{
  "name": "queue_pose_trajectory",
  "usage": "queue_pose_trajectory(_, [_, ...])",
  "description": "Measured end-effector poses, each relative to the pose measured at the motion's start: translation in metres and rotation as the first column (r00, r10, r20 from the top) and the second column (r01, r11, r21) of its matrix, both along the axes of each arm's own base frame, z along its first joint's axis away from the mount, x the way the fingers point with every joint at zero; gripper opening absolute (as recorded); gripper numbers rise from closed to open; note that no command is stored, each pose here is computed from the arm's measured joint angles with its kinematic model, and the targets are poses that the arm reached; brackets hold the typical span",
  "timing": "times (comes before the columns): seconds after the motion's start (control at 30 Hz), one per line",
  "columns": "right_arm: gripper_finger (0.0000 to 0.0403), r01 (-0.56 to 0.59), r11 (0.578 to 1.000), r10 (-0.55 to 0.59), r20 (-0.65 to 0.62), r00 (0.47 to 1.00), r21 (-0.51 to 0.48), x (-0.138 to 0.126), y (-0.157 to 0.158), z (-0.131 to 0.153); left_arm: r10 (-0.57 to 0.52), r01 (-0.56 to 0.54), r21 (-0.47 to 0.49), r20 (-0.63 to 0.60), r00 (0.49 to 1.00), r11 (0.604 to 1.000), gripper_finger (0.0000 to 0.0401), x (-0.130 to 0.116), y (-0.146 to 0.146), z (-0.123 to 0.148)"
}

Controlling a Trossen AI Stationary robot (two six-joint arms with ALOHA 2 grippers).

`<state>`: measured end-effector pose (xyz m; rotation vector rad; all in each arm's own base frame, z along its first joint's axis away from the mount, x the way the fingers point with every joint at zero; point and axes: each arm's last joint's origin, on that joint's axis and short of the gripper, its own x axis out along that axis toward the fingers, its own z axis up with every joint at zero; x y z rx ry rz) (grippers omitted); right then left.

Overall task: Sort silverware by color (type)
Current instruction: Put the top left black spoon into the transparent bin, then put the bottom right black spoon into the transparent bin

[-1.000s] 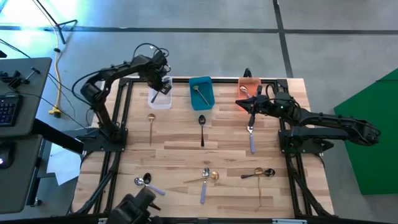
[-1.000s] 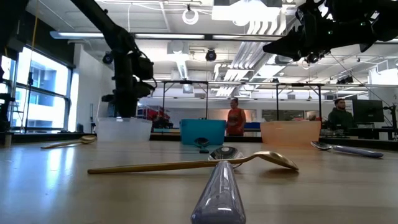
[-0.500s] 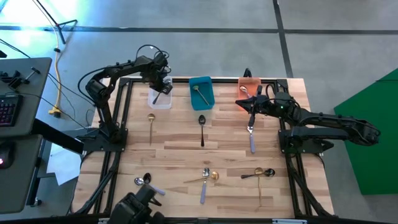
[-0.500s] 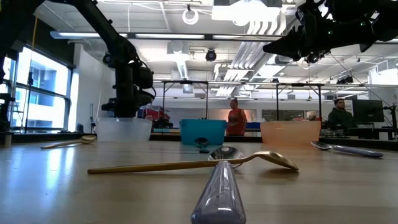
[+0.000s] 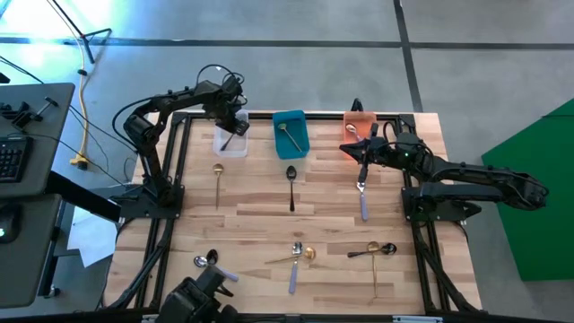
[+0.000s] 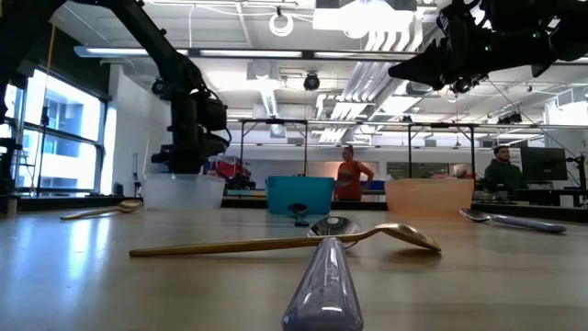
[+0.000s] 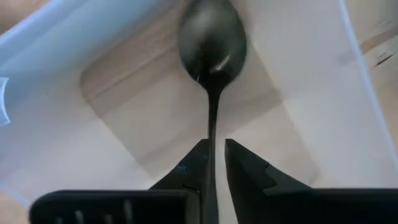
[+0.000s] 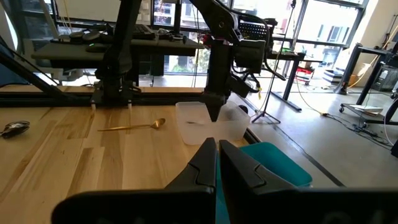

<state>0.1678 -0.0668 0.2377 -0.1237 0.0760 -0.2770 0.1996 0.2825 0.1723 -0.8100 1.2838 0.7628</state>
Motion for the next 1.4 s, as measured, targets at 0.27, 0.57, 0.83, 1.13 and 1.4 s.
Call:
queue_pose_trajectory(0.27, [0.0003,0.000,1.000,0.000,-0.046,0.999,0.019,0.000,0.000,-0.005,-0.077,0.086,0.114,-0.080,0.994,0.990,0.0079,0.007,-0.006,0.011])
queue_pose_trajectory(0.57, [0.0003,0.001,0.999,0.002,-0.078,0.997,0.033,-0.001,0.000,-0.008,-0.262,0.213,0.389,0.075,0.962,0.896,0.0044,0.032,-0.041,0.049])
queue_pose_trajectory(0.83, [0.0003,0.001,0.999,0.002,-0.080,0.997,0.041,-0.001,0.000,-0.009,-0.486,0.299,0.578,0.198,0.851,0.759,0.0012,0.049,-0.117,0.051])
queue_pose_trajectory(1.13, [0.0003,0.001,0.999,0.002,-0.079,0.997,0.043,-0.001,0.000,-0.008,-0.668,0.446,0.582,0.241,0.704,0.680,0.0010,0.065,-0.196,0.042])
queue_pose_trajectory(1.4, [0.0003,0.046,0.997,-0.041,-0.084,0.996,0.055,0.001,0.002,-0.009,-0.733,0.409,0.642,0.381,0.563,0.649,0.0010,0.073,-0.246,0.020])
